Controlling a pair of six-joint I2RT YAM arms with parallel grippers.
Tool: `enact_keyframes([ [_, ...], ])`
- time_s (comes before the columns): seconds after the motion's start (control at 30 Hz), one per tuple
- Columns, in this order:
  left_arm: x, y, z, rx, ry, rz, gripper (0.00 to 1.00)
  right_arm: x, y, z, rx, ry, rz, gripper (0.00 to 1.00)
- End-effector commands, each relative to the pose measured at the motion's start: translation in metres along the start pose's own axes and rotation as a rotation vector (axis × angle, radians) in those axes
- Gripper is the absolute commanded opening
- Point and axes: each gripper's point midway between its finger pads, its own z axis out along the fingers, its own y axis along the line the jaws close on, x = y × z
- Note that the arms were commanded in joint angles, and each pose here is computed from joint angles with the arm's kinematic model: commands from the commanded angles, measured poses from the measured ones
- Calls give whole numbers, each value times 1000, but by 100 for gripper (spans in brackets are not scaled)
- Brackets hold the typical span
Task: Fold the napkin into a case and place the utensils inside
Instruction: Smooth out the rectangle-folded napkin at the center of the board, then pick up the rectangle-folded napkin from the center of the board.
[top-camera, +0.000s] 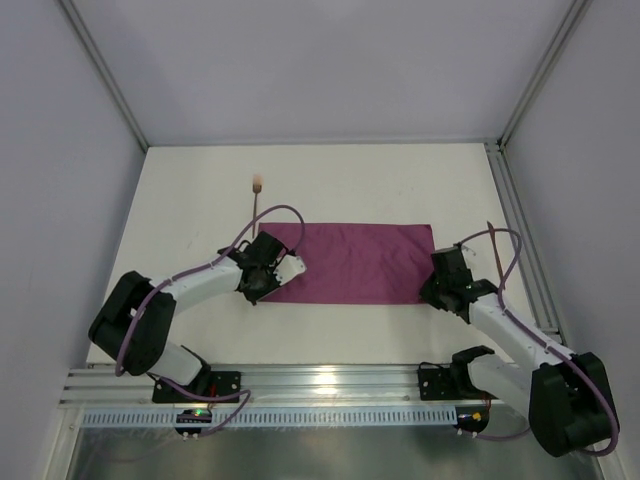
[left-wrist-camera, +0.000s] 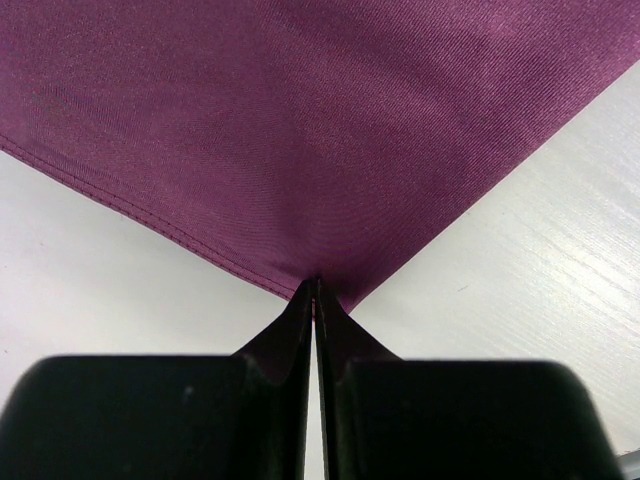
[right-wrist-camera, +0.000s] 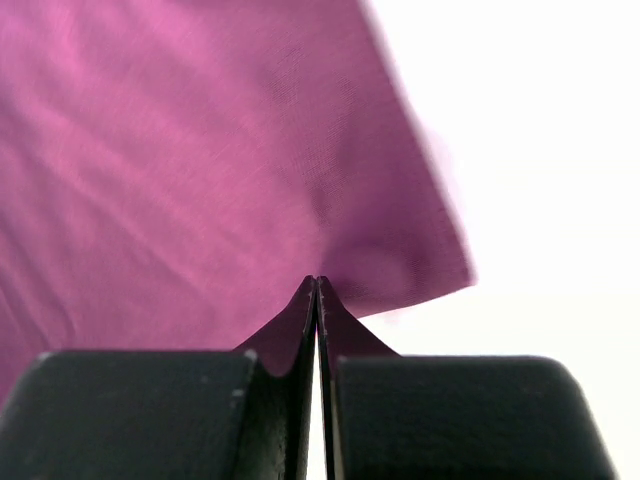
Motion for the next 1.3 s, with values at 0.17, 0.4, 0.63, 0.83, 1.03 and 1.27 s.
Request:
enact_keyframes([
  [0.17,12,-12,8,45,10,8,3,-15,-54,1,135,-62,162,3],
  [0.4,6,-19,-1,83,-29,7,4,-41,-54,-17,137,-149,203,3],
  [0.63,-20,-16,-25,98,-126,-25,13,-45,-51,-31,128,-151,181,56],
  [0.83,-12,3,-38,-5,-79,-39,19,-18,-53,-10,108,-75,247,57],
  [1.03,-4,8,-46,-43,-60,-56,24,-11,-58,2,130,-62,268,57],
  [1.27,-4,15,-42,-55,-49,-95,25,-1,-57,12,110,-37,298,42],
])
